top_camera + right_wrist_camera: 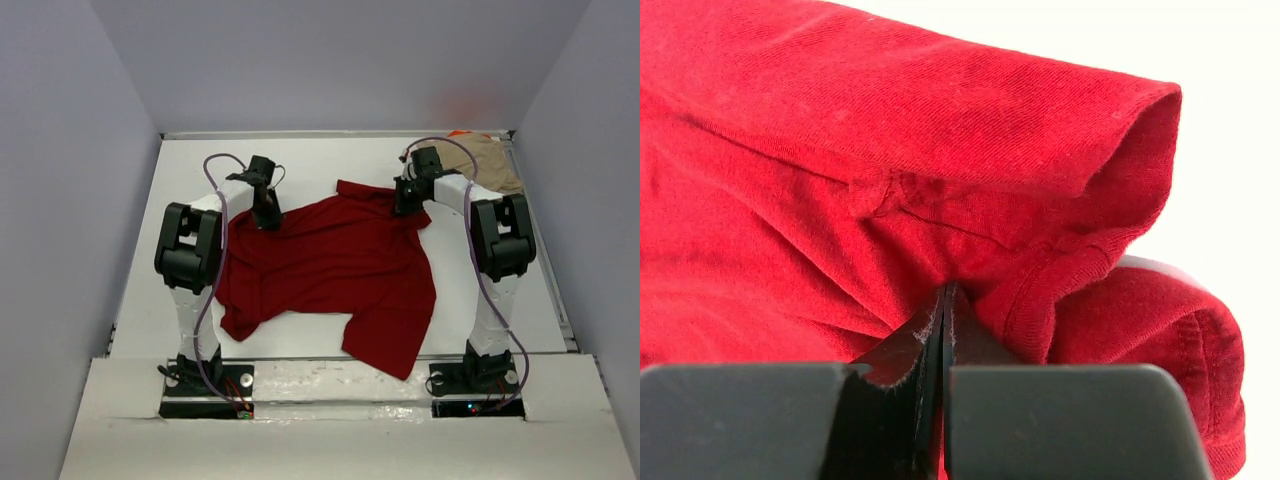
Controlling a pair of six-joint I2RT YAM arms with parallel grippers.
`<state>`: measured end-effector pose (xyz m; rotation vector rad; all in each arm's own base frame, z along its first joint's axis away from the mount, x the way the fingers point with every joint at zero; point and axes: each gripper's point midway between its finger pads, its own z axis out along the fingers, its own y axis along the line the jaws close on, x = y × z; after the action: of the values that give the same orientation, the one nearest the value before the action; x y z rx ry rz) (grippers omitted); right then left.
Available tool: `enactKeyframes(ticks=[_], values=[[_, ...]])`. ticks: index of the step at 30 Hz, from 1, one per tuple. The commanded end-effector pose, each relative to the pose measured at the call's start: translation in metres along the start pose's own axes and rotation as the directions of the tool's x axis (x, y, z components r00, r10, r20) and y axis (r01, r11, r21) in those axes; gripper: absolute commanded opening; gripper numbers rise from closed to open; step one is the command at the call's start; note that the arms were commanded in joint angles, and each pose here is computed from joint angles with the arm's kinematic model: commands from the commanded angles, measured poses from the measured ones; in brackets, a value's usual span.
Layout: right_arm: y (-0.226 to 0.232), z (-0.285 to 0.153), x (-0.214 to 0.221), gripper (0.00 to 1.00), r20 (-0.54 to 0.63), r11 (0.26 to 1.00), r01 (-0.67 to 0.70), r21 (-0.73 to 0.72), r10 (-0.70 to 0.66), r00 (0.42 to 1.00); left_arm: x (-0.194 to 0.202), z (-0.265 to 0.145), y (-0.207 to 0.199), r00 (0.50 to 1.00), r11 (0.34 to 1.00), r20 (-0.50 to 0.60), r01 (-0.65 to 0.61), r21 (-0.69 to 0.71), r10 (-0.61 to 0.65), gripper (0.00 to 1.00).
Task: Fold and stack the t-shirts
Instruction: Flatten the tshirt out
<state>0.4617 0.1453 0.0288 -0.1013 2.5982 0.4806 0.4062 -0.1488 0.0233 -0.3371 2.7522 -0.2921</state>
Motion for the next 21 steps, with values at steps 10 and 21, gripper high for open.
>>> enactKeyframes(ticks=[10,21], values=[[0.017,-0.038,-0.079,0.31,0.192,0.997,0.077,0.010,-0.077,0.978,-0.021,-0.012,0.003,1.000,0.999,0.016,-0.004,-0.039,0.005,0.00],[0.029,-0.053,-0.109,0.41,0.202,0.996,0.093,-0.003,-0.091,0.975,-0.056,-0.030,-0.010,0.995,0.999,0.092,-0.036,-0.041,0.040,0.00]])
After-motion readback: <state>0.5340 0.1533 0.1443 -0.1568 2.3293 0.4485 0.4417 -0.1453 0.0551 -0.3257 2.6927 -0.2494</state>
